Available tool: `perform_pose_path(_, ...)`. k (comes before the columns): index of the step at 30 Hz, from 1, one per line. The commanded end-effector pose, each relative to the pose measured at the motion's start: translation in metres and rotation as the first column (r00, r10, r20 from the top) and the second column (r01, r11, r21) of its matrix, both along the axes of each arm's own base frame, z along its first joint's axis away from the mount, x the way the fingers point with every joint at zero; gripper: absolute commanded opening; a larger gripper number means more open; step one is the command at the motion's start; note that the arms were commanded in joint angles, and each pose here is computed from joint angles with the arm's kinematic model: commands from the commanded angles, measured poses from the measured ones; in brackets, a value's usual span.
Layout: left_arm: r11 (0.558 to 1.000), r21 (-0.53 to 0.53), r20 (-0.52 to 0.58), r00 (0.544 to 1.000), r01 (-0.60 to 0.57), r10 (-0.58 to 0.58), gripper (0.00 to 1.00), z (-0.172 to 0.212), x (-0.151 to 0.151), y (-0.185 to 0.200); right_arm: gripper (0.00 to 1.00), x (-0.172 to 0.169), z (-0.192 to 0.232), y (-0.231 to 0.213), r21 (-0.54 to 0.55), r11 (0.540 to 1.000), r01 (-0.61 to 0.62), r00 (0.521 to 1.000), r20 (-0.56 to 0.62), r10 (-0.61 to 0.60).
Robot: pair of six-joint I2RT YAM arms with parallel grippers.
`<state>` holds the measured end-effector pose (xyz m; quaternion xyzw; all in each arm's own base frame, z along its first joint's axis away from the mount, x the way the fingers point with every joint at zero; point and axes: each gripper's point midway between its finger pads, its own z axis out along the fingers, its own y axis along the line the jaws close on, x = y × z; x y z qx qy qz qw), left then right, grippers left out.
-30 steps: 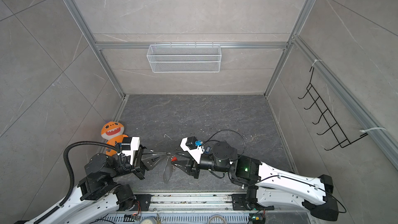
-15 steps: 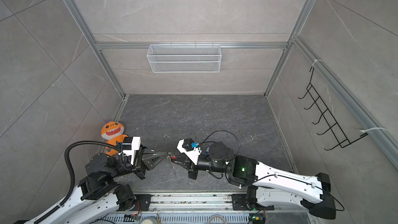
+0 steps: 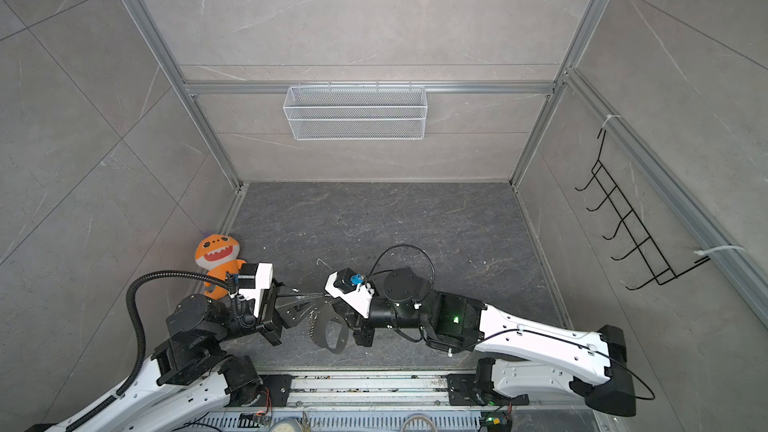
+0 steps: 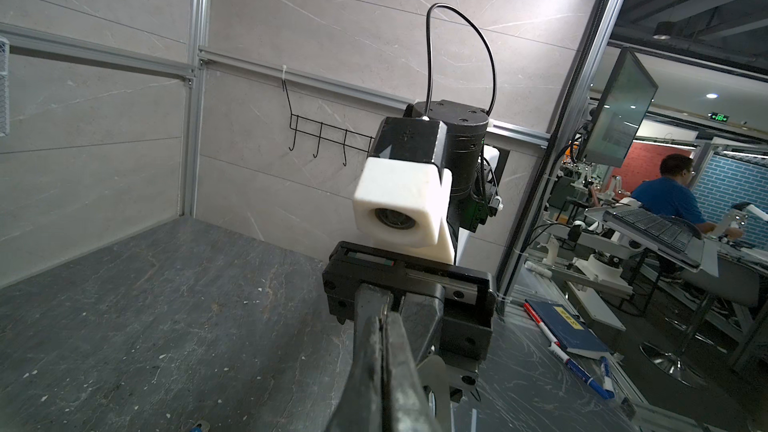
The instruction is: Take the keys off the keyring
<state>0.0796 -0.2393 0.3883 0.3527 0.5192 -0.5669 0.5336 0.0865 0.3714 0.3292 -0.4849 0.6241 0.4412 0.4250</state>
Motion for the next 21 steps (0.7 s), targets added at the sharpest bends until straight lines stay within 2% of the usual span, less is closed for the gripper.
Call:
perform_pose_path(1,0.998,-0.058,0.043,0.999,-0.017,0.019,0.00,0.025,-0.004,0.010,0.00,-0.005,0.008,-0.004,0.013,1.000,-0.015,1.000,0.014,0.015)
perform_pose_path(5,0.998,-0.051,0.042,0.998,-0.047,0.049,0.00,0.024,-0.002,0.015,0.00,0.009,0.005,-0.016,0.010,0.996,0.089,0.996,0.027,-0.089)
perform_pose_path(9,0.996,-0.038,0.027,0.996,-0.085,0.086,0.00,0.020,0.002,0.020,0.00,0.027,0.002,-0.039,0.026,0.974,0.227,0.973,0.045,-0.228)
perform_pose_path(12,0.991,-0.032,0.008,0.991,-0.133,0.133,0.00,0.016,0.008,0.025,0.00,0.045,0.001,-0.063,0.038,0.931,0.362,0.930,0.061,-0.364)
perform_pose_path(14,0.987,-0.032,-0.002,0.987,-0.158,0.158,0.00,0.013,0.011,0.028,0.00,0.058,-0.006,-0.079,0.022,0.887,0.461,0.885,0.060,-0.462)
perform_pose_path(17,0.981,-0.028,-0.019,0.981,-0.191,0.191,0.00,0.007,0.016,0.031,0.00,0.073,-0.025,-0.092,-0.033,0.836,0.547,0.837,0.047,-0.546)
perform_pose_path(21,0.978,-0.022,-0.036,0.977,-0.209,0.208,0.00,0.001,0.019,0.032,0.00,0.093,-0.070,-0.090,-0.163,0.819,0.551,0.824,-0.049,-0.564)
